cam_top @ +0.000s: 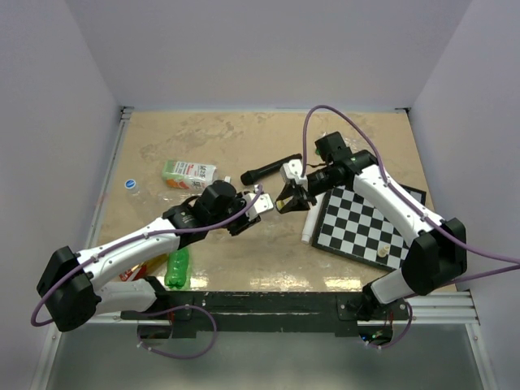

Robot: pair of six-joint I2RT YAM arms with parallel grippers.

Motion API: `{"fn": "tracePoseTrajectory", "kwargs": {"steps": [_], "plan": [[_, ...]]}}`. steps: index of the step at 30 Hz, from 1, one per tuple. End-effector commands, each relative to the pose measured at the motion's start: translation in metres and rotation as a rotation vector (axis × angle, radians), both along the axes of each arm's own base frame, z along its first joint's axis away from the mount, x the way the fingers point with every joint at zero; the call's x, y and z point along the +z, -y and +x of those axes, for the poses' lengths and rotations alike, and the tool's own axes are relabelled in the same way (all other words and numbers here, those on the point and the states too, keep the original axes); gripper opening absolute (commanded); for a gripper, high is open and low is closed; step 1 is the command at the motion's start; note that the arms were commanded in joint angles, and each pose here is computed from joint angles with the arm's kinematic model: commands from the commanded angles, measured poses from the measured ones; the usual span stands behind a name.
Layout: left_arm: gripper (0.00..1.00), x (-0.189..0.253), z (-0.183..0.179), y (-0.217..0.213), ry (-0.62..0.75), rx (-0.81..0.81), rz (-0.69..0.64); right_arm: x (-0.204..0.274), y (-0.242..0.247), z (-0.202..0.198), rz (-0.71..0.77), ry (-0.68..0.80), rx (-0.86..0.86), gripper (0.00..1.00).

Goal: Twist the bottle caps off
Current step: Unscrew the bottle cap from the plastic bottle.

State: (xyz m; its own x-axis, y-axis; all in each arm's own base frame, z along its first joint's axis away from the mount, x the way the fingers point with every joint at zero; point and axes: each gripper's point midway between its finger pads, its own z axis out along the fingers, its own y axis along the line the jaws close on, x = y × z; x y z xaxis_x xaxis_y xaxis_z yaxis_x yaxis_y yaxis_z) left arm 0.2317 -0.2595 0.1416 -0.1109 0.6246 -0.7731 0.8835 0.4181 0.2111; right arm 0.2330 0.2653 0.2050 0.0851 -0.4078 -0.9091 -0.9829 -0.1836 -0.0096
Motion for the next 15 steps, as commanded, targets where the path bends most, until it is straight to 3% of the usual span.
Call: {"fn": "tracePoseTrajectory", "kwargs": {"steps": [1, 4, 9, 12, 15], "plan": [[0.00, 0.018, 0.003, 0.006, 0.064, -0.031, -0.056, 0.009, 0.011, -0.030, 0.056, 0.295, 0.278, 0.00], [0.00, 0.017, 0.002, 0.007, 0.060, -0.042, -0.059, 0.014, 0.010, -0.023, 0.083, 0.448, 0.299, 0.04], [0.00, 0.016, 0.002, 0.007, 0.061, -0.043, -0.058, 0.022, 0.004, -0.013, 0.094, 0.407, 0.227, 0.09], [0.00, 0.016, 0.002, 0.007, 0.064, -0.044, -0.058, 0.024, 0.004, -0.012, 0.084, 0.339, 0.166, 0.30], [0.00, 0.017, 0.003, 0.007, 0.063, -0.042, -0.062, 0.040, 0.007, -0.005, 0.060, 0.283, 0.027, 0.59]]}}
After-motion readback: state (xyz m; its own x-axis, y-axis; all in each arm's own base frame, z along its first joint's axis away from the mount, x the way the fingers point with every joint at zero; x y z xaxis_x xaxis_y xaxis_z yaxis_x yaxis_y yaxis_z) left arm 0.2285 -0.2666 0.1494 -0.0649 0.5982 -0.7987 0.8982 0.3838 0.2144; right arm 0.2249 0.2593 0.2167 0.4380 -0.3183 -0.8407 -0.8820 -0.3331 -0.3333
